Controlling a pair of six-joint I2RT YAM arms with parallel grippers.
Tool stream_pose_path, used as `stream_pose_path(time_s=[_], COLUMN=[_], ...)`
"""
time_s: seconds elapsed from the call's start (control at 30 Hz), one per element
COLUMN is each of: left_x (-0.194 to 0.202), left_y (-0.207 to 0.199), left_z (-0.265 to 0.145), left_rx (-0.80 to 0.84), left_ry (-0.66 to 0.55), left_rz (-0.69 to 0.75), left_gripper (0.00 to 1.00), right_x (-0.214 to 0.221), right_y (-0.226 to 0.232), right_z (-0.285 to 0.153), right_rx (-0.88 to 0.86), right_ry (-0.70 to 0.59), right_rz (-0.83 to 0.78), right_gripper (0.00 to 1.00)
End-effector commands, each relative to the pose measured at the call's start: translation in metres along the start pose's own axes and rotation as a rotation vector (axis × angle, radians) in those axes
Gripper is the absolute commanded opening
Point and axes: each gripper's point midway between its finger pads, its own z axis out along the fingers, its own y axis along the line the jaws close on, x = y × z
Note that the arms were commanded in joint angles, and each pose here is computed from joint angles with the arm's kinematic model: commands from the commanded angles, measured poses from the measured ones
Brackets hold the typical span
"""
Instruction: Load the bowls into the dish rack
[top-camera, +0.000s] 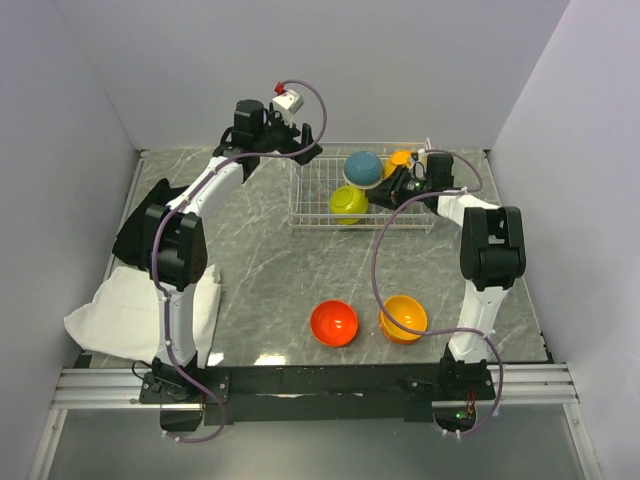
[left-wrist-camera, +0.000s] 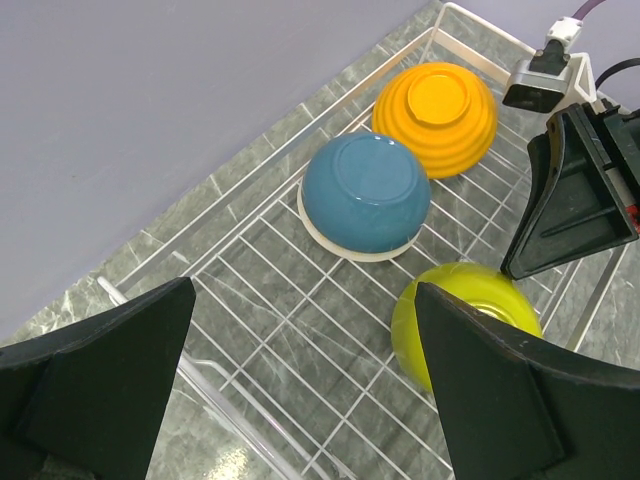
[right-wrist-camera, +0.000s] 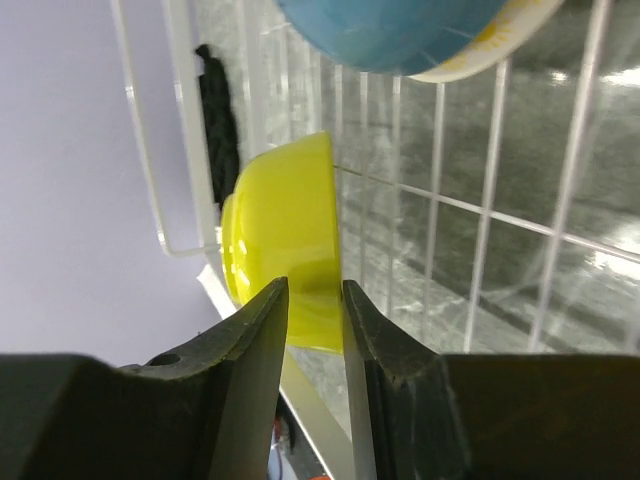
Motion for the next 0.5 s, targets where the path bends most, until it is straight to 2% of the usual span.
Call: stream_pose_path(time_s=[0.0,0.07,0.13,0.27,0.33,0.47], left_x=[-0.017,-0.016,-0.017,-0.017,-0.022,-0.031], left_y=[-0.006,-0.007,-0.008,-0.008,-0.008,-0.008], left_z=[-0.003,-0.004,-0.004,-0.005,-0.007,-0.012], left_rx=[0.013,0.015,0.016,0.015,0.011,-0.003], left_ry=[-0.045,-0.049,-0.051,-0.059,-0.068,-0.081], left_rz=[0.040,0.040,0.035,0.038,0.044,0.051], left_gripper=[0.99,0.99,0.99,0.99,0.99,0.99], right_x=[-0.017,-0.016,-0.027,-0.027,-0.030,-0.014], right_y=[0.027,0.015,0.006,0.002,0.019,0.063], right_z=[-0.016,-0.019,-0.024,-0.032,-0.035,-0.021], right_rx=[0.037,0.117,0.230,0.310,0.280,0.178], right_ry=[-0.052,-0.058,-0.097,-0.086,-0.094,-0.022], right_rz=[-0.138,-0.132,-0.214,-0.270,-0.346,-0.514], right_gripper=[0.36,0.36,0.37,0.37,0.36,0.31])
